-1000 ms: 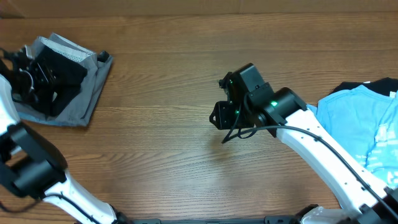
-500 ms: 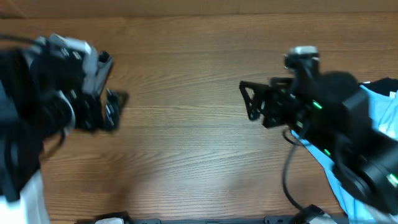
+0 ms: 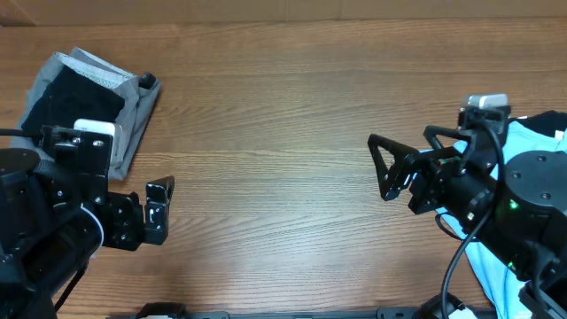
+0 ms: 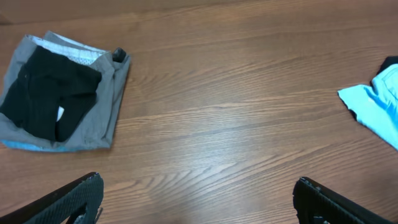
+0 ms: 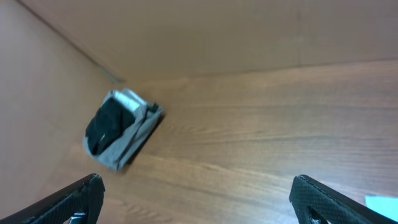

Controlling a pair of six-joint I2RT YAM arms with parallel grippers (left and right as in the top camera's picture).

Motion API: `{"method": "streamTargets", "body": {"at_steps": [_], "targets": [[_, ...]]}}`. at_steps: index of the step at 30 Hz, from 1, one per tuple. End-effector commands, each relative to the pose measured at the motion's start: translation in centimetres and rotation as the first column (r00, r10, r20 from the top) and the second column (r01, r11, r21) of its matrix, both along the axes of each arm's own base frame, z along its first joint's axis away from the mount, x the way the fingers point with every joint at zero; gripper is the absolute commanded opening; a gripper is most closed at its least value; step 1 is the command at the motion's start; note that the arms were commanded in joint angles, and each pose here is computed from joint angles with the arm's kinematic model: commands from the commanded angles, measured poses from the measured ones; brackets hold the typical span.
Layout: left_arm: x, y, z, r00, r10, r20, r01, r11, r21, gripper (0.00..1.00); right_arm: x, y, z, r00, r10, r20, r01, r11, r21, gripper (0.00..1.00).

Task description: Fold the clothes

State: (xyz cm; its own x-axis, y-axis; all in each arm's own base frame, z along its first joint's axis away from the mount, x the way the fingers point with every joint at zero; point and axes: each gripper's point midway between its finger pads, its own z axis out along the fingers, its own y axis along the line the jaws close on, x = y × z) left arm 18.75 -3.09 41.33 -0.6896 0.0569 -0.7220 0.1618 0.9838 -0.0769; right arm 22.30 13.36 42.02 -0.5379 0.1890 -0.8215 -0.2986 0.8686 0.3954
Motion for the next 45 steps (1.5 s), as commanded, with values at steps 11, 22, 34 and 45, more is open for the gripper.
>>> {"method": "streamTargets", "body": {"at_steps": [11, 22, 34, 45], "targets": [[0.1, 0.1, 0.0, 1.0, 0.022, -0.005, -0.022, 1.0, -0.01, 1.0, -0.7, 0.0, 0.0, 1.0, 0.025, -0.013, -0.025, 1.0, -0.005, 1.0], [0.1, 0.1, 0.0, 1.0, 0.022, -0.005, -0.022, 1.0, -0.01, 1.0, -0.9, -5.7, 1.9, 0.968, -0.228, 0.109, 0.233, 0.972, -0.035, 1.0], [0.1, 0.1, -0.1, 1.0, 0.022, -0.005, -0.022, 1.0, -0.01, 1.0, 0.7, -7.8, -2.3, 0.934, -0.157, 0.32, 0.215, 0.964, -0.156, 1.0], [0.1, 0.1, 0.0, 1.0, 0.022, -0.005, -0.022, 1.0, -0.01, 1.0, -1.8, -7.1, -12.3, 0.914, -0.065, 0.4, 0.145, 0.974, -0.172, 1.0]]}}
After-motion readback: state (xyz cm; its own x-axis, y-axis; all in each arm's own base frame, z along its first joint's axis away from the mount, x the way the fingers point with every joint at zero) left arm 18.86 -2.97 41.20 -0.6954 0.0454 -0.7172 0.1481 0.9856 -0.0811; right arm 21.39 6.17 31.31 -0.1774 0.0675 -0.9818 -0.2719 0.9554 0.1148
